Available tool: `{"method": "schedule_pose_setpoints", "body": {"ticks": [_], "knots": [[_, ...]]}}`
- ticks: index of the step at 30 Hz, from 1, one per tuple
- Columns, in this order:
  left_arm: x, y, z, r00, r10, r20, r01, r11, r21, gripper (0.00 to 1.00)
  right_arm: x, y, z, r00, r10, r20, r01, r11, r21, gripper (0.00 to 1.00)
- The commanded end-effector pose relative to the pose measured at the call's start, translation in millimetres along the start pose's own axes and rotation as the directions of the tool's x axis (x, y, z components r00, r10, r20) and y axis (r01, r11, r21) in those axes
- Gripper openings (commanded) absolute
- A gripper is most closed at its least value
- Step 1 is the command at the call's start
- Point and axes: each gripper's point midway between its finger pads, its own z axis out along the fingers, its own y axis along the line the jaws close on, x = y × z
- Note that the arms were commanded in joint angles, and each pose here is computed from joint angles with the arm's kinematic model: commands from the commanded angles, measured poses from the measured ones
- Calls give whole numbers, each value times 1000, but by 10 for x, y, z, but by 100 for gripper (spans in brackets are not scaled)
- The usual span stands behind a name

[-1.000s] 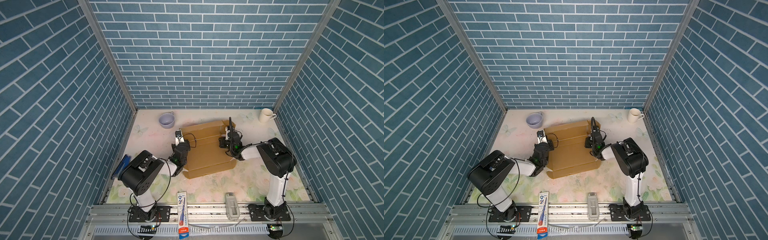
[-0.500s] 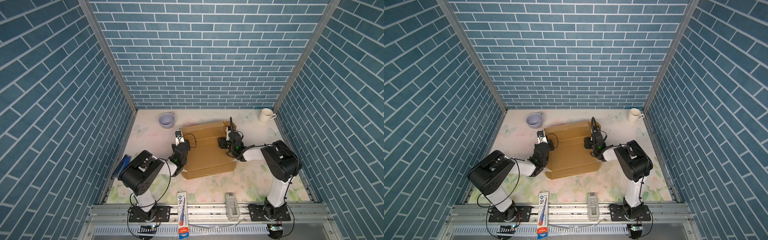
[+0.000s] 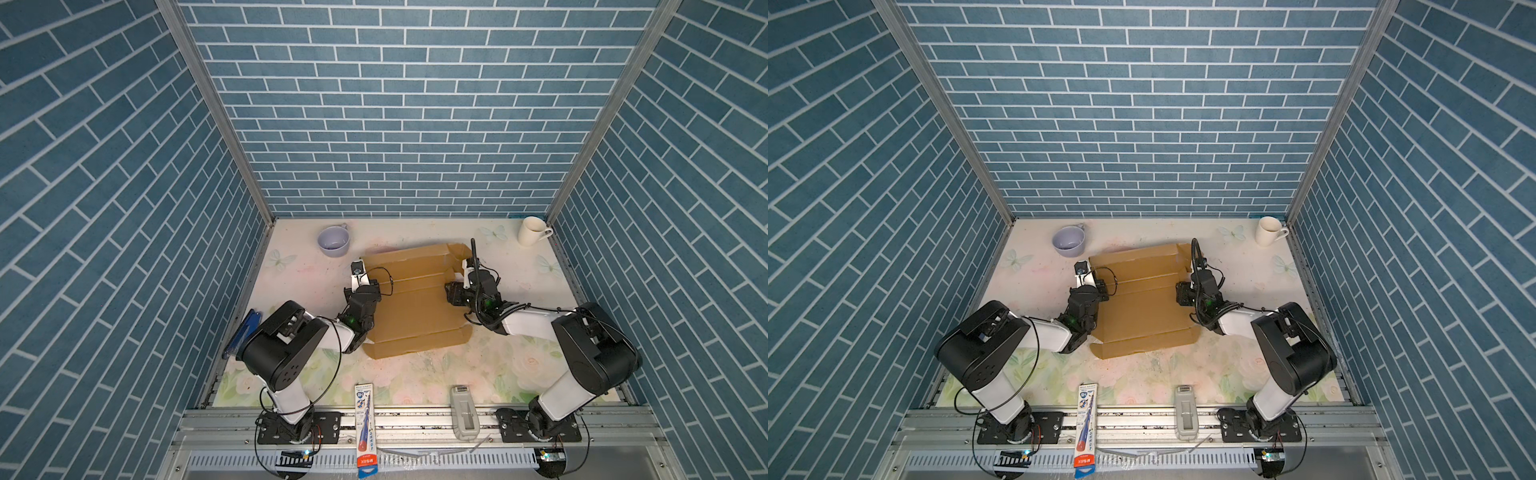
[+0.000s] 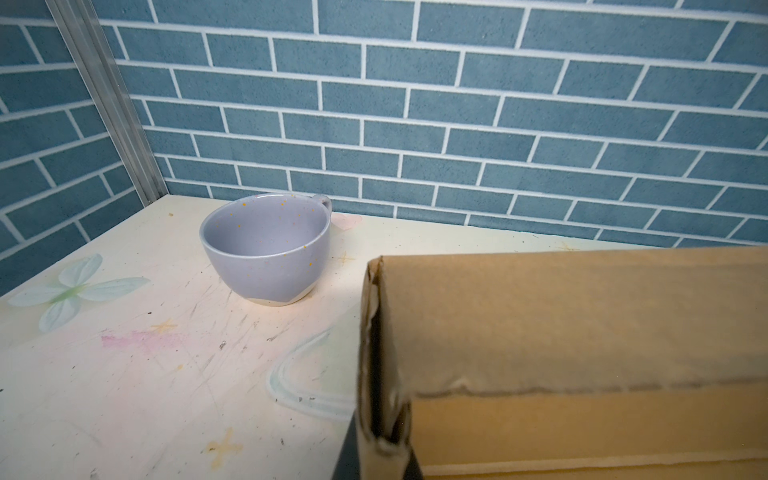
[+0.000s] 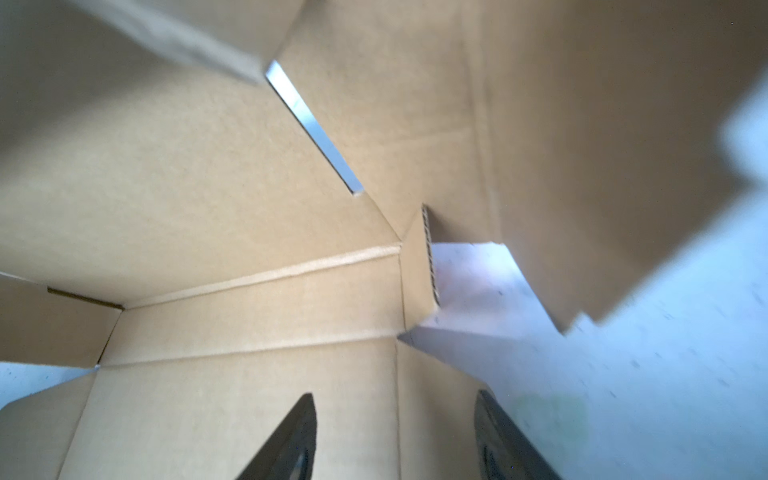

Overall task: Assemble paper box
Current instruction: Fold the bottom flaps of a flat cardboard box at the center of the table.

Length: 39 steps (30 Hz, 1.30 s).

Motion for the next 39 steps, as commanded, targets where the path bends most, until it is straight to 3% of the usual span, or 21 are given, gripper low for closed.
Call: {"method": "schedule_pose_setpoints", "body": {"ticks": [1,9,19,24,39], "knots": [[119,54,-26,999,23,-33,-23,1000,-11,0,-46,-133,-191,999,-49,10,49,998,50,61],[131,40,-27,999,24,-37,-24,1000,-4,0,-571,-442,-674,996,-52,66,43,992,122,62],[122,28,-18,999,26,-38,-26,1000,-1,0,-812,-243,-293,985,-174,-10,174,985,-9,60],[155,25,-11,999,30,-46,-30,1000,1,0,-856,-251,-176,980,-197,-21,197,980,-4,59],[152,19,3,999,29,-44,-30,1000,-3,0,-891,-228,36,970,-237,-55,236,971,-22,33]]}}
